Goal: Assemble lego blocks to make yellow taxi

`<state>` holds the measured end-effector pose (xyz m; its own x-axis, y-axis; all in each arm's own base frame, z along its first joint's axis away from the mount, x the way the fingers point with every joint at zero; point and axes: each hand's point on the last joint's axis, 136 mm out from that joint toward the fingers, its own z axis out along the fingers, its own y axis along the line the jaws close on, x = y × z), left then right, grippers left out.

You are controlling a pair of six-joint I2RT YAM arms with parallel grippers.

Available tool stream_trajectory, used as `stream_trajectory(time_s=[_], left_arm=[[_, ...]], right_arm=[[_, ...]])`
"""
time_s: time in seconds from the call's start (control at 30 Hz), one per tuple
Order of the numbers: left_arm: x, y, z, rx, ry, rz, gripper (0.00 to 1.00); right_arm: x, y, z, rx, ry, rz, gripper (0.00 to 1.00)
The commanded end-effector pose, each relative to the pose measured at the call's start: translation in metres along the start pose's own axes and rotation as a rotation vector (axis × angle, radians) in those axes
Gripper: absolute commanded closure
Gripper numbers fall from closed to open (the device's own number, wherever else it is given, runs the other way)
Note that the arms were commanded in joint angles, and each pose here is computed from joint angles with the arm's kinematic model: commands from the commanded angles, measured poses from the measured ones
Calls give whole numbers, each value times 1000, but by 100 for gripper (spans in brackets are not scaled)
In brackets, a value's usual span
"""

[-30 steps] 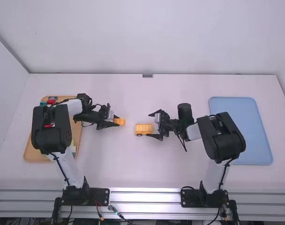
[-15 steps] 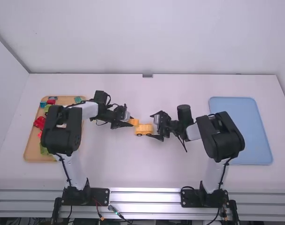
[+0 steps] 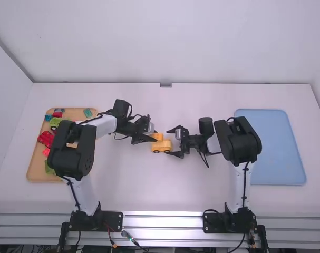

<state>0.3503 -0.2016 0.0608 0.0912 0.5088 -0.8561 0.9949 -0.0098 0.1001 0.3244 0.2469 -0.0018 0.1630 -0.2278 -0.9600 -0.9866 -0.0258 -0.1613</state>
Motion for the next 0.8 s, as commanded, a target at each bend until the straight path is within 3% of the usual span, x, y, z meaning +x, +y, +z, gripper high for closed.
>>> stream_trajectory(time_s=[0.0,0.47,0.77], left_arm=[[0,-8,5,8,27,-62,98],[6,-2,13,-62,-12,-168,98],[3,-9,14,-34,-35,-155,98]], right_arm=[[2,2,8,-29,-16,22,1],[13,6,28,-33,40,67,4],[18,2,28,-10,65,74,18]])
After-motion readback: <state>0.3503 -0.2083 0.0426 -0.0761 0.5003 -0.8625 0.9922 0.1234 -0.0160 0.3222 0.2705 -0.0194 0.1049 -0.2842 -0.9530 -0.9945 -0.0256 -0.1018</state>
